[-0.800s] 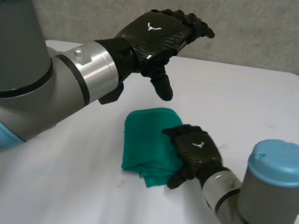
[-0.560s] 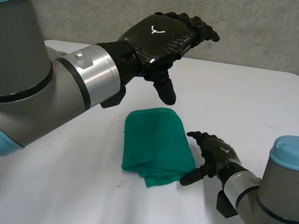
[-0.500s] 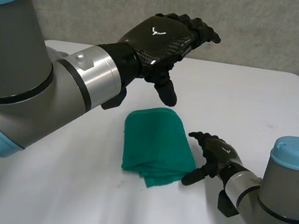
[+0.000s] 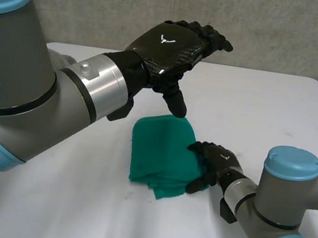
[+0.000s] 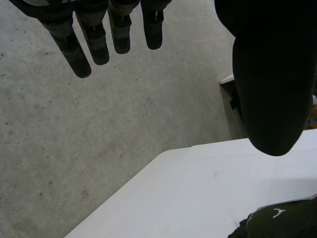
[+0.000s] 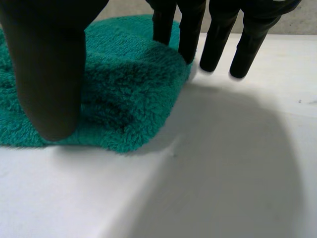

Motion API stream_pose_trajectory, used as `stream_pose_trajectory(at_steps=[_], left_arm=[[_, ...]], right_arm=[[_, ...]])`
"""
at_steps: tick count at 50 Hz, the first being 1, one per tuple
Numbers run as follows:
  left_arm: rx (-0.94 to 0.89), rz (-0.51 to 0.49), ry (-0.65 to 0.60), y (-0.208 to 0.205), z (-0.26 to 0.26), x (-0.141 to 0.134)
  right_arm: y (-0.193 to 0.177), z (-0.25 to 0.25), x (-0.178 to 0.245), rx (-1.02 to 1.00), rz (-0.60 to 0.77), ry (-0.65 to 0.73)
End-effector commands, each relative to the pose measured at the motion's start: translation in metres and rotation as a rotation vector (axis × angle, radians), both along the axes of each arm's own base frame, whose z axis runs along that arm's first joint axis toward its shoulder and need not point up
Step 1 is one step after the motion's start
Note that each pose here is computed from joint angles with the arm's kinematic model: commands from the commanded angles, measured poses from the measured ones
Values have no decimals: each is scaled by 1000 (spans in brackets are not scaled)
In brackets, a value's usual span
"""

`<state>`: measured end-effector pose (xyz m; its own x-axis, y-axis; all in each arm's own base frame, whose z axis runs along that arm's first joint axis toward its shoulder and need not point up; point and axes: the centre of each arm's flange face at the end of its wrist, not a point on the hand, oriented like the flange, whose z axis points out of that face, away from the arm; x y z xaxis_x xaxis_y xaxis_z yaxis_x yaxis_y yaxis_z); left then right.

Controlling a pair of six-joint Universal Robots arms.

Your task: Fold the laundry.

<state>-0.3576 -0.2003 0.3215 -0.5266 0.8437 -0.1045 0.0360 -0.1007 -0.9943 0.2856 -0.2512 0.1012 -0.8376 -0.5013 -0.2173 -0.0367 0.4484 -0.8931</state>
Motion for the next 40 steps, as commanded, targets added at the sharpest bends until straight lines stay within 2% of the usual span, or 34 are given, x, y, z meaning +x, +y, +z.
stream_pose_trajectory(at_steps=[1,11,14,20,26,30,31,35,40], left_arm=[[8,1,-1,0,-3,1],[14,-1,24,0,2,5],[13,-2,37,2,6,6],[-6,-17,70,6,17,6],[-25,-30,78,11,24,6],[-31,-33,82,13,28,7],[-32,-36,83,15,29,7],[-29,-42,81,17,29,6],[-25,-56,77,21,28,3]], right_arm=[[-9,-1,7,-31,8,-17],[-40,4,5,-84,-6,-36],[-60,8,-2,-119,-32,-36],[-127,24,-22,-234,-144,-61],[-196,31,-69,-287,-346,-45],[-239,38,-109,-344,-495,-30],[-254,39,-130,-364,-555,-22],[-282,34,-170,-396,-637,-11],[-296,18,-200,-368,-640,8]])
